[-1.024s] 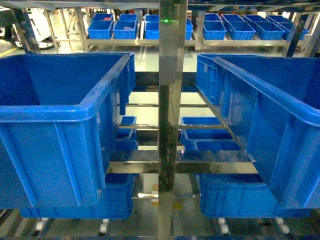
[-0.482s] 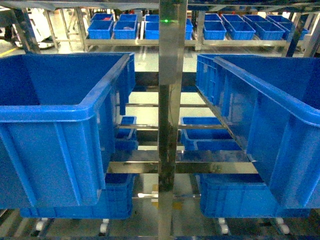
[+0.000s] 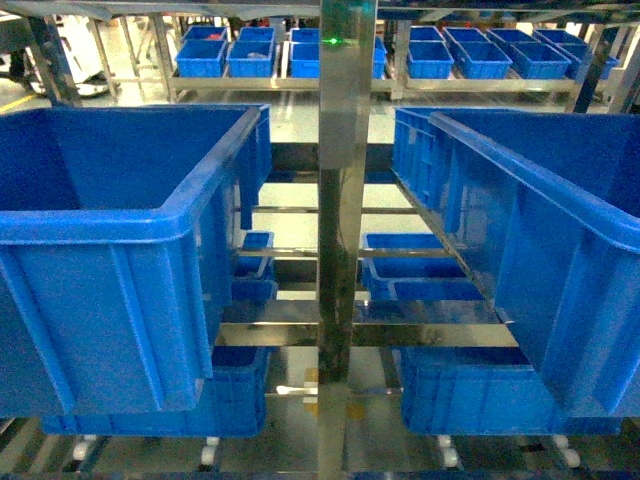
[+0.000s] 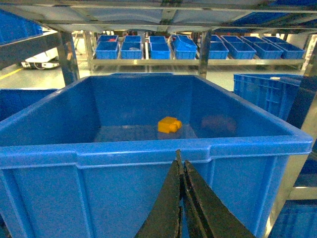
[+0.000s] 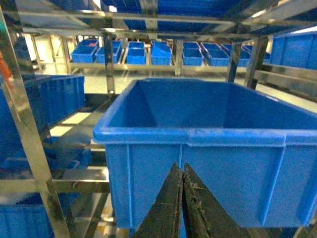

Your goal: Sort and place red and yellow blocks in left bins

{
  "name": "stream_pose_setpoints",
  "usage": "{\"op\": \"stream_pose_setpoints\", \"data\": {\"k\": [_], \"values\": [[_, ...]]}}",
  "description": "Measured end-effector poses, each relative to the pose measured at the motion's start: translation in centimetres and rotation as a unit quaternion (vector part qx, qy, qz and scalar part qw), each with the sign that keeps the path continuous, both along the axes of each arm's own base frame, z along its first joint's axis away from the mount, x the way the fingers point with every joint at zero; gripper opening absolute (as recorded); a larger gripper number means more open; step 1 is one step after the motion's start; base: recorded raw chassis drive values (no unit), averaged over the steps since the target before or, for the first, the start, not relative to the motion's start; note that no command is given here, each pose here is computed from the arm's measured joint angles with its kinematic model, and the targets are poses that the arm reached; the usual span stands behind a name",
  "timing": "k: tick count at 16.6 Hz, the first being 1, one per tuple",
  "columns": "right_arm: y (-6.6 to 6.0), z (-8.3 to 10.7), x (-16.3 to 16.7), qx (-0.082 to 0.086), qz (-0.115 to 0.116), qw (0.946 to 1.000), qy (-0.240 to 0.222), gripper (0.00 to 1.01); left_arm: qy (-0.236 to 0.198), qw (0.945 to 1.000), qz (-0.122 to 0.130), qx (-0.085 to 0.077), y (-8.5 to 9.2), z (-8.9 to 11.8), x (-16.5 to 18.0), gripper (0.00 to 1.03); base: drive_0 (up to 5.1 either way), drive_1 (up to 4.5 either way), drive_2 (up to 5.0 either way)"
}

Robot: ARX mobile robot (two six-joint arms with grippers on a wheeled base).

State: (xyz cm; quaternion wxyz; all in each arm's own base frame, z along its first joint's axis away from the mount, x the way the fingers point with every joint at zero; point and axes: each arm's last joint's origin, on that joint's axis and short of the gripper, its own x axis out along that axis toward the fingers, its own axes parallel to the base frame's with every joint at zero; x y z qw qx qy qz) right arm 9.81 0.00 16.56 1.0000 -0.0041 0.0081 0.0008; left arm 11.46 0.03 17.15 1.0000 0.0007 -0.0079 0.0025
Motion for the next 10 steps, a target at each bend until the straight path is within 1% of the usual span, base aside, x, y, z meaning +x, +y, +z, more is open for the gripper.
{"op": "stream_pose_setpoints", "data": {"k": [1, 2, 5, 6, 7, 8, 10], "values": [[0.0, 0.5, -0.1, 0.0, 0.0, 0.9998, -0.021, 0.02, 0.0, 1.0, -0.002, 0.0, 0.0, 0.0, -0.1, 0.02, 0.0, 0.0, 0.0], [0.0, 0.1, -0.1, 0.0, -0.001, 1.0, -0.006, 0.02, 0.001, 1.0, -0.001, 0.0, 0.0, 0.0, -0.3, 0.02, 0.0, 0.0, 0.0], [0.0, 0.2, -0.1, 0.0, -0.001, 0.9999, -0.011, 0.02, 0.0, 1.0, -0.002, 0.0, 0.0, 0.0, -0.6, 0.02, 0.0, 0.0, 0.0], [0.0, 0.2, -0.1, 0.0, -0.001, 0.9999, -0.01, 0.02, 0.008, 1.0, -0.001, 0.0, 0.0, -0.2, -0.9, 0.02, 0.0, 0.0, 0.0], [0.0, 0.2, -0.1, 0.0, -0.001, 0.9999, -0.01, 0.04, 0.026, 0.9997, -0.002, -0.001, 0.0, -0.7, -1.6, 0.03, 0.0, 0.0, 0.0], [0.0, 0.2, -0.1, 0.0, -0.001, 0.9999, -0.01, 0.12, -0.002, 1.0, -0.002, 0.0, 0.0, -0.2, -1.7, 0.12, 0.0, 0.0, 0.0], [0.0, 0.2, -0.1, 0.0, -0.001, 0.9999, -0.01, 0.18, -0.006, 1.0, -0.003, -0.001, 0.0, -0.1, -1.8, 0.17, 0.0, 0.0, 0.0]]}}
